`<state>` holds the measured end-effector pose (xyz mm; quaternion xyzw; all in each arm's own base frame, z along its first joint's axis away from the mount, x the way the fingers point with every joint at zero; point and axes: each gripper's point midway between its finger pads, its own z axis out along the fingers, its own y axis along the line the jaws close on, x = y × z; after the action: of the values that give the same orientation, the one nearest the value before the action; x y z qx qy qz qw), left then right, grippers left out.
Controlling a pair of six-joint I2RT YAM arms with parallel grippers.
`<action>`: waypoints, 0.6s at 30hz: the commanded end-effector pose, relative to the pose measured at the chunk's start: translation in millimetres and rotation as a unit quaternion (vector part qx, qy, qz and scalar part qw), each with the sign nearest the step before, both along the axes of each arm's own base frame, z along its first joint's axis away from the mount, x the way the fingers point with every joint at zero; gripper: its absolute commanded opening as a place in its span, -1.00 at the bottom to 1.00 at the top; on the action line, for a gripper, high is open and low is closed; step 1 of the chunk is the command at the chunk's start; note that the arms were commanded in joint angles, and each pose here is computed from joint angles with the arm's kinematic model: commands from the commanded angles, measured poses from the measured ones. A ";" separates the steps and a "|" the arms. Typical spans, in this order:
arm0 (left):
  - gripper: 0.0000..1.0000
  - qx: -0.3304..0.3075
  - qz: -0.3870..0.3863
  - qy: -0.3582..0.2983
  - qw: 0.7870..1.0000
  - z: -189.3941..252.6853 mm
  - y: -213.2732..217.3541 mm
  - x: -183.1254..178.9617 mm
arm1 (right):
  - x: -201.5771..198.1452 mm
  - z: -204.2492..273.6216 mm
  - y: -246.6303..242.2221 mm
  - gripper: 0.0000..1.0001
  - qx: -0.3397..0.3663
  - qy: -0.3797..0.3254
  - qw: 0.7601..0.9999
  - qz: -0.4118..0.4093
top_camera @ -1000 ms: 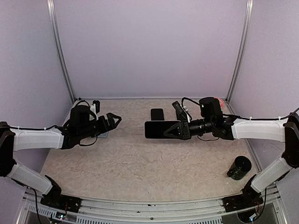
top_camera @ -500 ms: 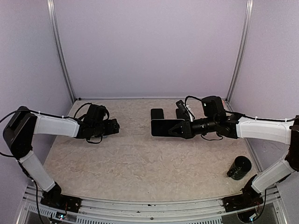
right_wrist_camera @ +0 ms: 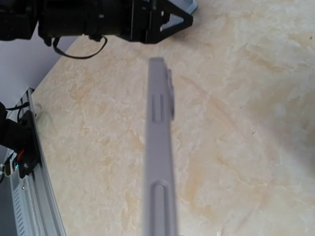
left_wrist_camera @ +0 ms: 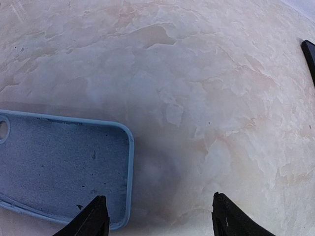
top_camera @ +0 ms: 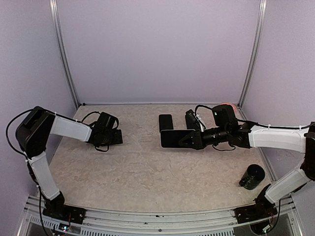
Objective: Put the phone into the phone case
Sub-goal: Move the phone case to the center of the board.
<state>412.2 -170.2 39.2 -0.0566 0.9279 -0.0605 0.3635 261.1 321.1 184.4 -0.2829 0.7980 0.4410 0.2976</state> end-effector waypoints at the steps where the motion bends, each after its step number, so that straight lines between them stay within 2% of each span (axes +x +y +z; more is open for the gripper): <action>1: 0.32 0.012 0.005 -0.008 1.000 2.2 4.6 16.3 | 1.4 16.6 -2.2 -1.00 0.019 -0.029 0.999 0.000; 10: 0.00 0.024 0.010 0.017 1.000 -25.5 8.0 20.1 | 2.4 14.7 -1.2 -1.00 0.017 -0.029 0.999 0.001; 18: -0.56 0.022 0.010 0.024 0.999 -34.3 8.9 16.7 | 3.2 9.7 0.8 -1.00 0.017 -0.021 1.000 0.003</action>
<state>435.5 -164.5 22.7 -0.0607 0.9279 -0.0397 0.3657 259.9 319.9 180.1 -0.2824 0.8007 0.4389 0.2942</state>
